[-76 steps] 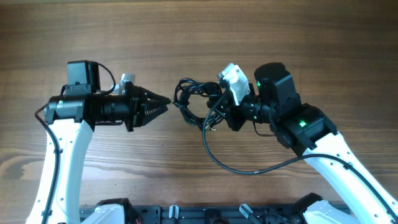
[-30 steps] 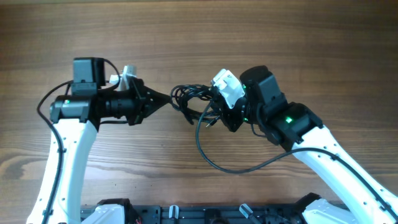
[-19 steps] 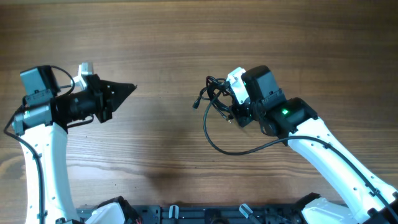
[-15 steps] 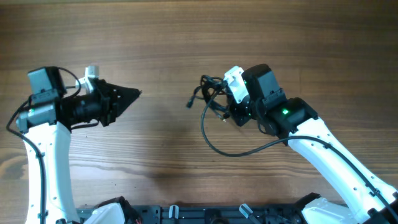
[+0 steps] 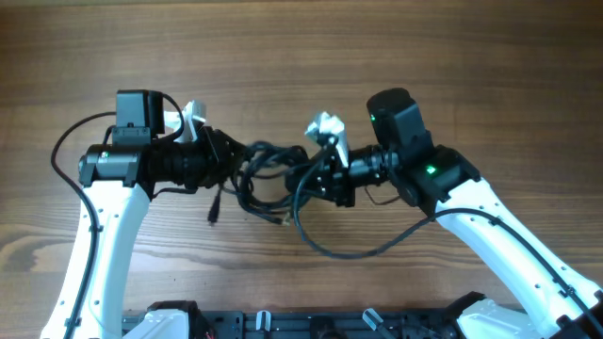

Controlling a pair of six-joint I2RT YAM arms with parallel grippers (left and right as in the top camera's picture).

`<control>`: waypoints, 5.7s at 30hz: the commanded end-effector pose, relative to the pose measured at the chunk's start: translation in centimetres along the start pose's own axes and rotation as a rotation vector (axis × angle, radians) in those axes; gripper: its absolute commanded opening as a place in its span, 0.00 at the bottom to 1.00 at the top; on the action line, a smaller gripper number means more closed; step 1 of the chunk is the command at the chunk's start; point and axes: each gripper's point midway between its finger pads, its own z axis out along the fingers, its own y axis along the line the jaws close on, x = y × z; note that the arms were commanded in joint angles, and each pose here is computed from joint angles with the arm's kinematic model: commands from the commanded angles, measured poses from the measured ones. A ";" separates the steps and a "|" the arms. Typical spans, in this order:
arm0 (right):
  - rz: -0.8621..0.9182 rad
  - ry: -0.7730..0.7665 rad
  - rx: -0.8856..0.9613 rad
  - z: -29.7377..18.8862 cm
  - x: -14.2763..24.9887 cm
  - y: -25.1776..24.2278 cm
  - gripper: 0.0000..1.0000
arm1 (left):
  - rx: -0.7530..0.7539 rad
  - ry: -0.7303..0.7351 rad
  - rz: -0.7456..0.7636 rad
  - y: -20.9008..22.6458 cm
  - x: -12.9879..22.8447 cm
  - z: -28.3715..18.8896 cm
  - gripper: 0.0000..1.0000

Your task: Untangle cables

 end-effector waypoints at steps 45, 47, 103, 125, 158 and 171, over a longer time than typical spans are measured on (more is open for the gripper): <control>0.426 0.265 0.656 2.1 9.6 -10.0 0.69 | -0.499 -0.369 -0.344 9.7 -5.1 -3.1 0.04; 0.328 0.300 0.777 3.3 10.5 -10.9 0.69 | -0.486 -0.350 -0.383 10.3 -5.3 -3.1 0.04; 0.867 -0.184 0.235 -2.0 9.2 -24.5 0.56 | -0.409 -0.161 -0.207 9.4 -3.4 -1.9 0.22; 0.163 0.137 0.979 -3.4 4.6 -17.3 0.42 | -0.190 -0.028 0.192 5.2 -4.0 10.7 0.21; 0.236 0.020 0.775 1.5 2.8 -18.1 0.04 | -0.162 0.131 0.107 8.1 -2.5 18.8 0.32; 0.406 -0.077 0.188 -0.7 -0.4 -11.5 0.04 | 0.420 0.271 0.338 3.6 -1.9 12.0 0.63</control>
